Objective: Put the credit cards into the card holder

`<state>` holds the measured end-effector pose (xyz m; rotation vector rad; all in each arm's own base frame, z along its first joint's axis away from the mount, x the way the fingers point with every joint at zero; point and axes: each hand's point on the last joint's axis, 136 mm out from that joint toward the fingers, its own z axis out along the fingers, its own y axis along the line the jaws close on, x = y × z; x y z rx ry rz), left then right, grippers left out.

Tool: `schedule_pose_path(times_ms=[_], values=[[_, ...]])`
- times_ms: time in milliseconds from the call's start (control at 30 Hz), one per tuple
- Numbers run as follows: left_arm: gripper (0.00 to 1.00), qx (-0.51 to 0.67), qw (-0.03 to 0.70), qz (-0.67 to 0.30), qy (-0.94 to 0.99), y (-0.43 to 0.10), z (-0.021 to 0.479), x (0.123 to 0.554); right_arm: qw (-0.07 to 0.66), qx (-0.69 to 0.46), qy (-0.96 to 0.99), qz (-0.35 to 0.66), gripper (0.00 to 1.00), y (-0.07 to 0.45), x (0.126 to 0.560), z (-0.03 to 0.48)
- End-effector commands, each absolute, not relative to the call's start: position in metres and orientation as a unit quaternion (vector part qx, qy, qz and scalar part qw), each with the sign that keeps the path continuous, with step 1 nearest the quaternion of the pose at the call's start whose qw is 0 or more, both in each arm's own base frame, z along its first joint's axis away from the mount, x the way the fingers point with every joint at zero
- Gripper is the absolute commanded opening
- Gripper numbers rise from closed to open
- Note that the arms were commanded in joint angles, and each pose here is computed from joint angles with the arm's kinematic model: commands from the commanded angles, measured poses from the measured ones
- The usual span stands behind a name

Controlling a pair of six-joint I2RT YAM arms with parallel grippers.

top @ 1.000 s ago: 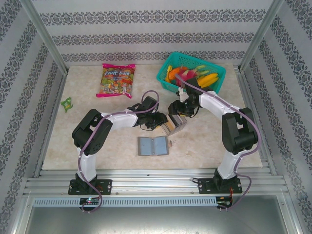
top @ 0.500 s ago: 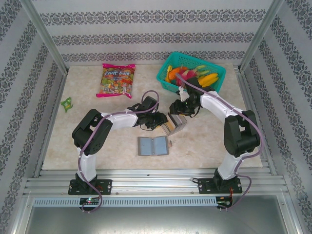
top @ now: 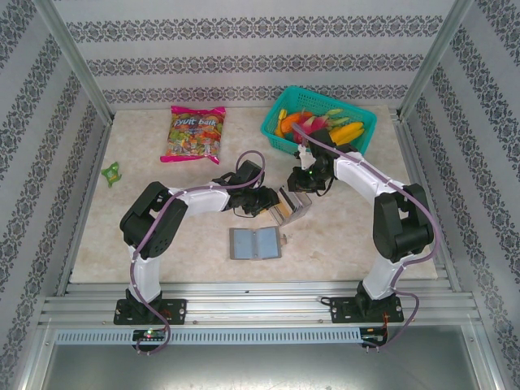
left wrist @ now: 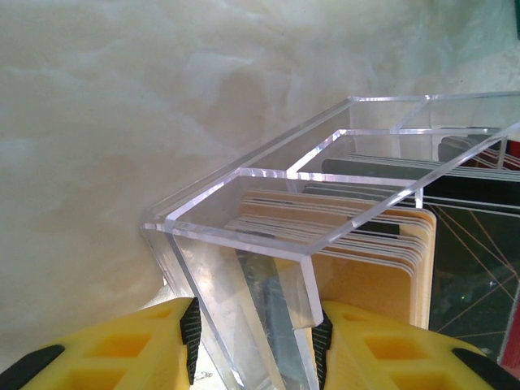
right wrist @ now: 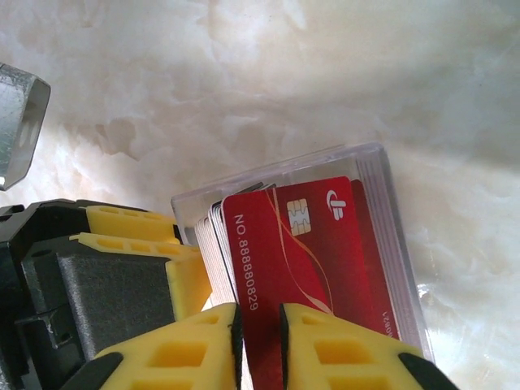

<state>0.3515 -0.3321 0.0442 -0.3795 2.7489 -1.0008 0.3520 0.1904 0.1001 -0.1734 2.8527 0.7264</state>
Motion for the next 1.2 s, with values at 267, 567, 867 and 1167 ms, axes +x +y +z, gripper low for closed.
schedule_pose_path(times_ms=[267, 567, 867, 1167], values=[[0.44, -0.116, 0.088, -0.341, 0.929, -0.339, 0.042, 0.350, 0.119, -0.060, 0.961, 0.243, 0.10, 0.187, 0.354, 0.121], [0.44, -0.115, 0.086, -0.341, 0.929, -0.340, 0.040, 0.350, 0.153, -0.046, 0.966, 0.202, 0.02, 0.159, 0.362, 0.135], [0.44, -0.114, 0.087, -0.342, 0.929, -0.340, 0.042, 0.350, 0.246, -0.034, 0.958, 0.141, 0.00, 0.131, 0.371, 0.176], [0.44, -0.111, 0.087, -0.342, 0.929, -0.341, 0.043, 0.350, 0.229, -0.066, 0.946, 0.219, 0.00, 0.165, 0.355, 0.180]])
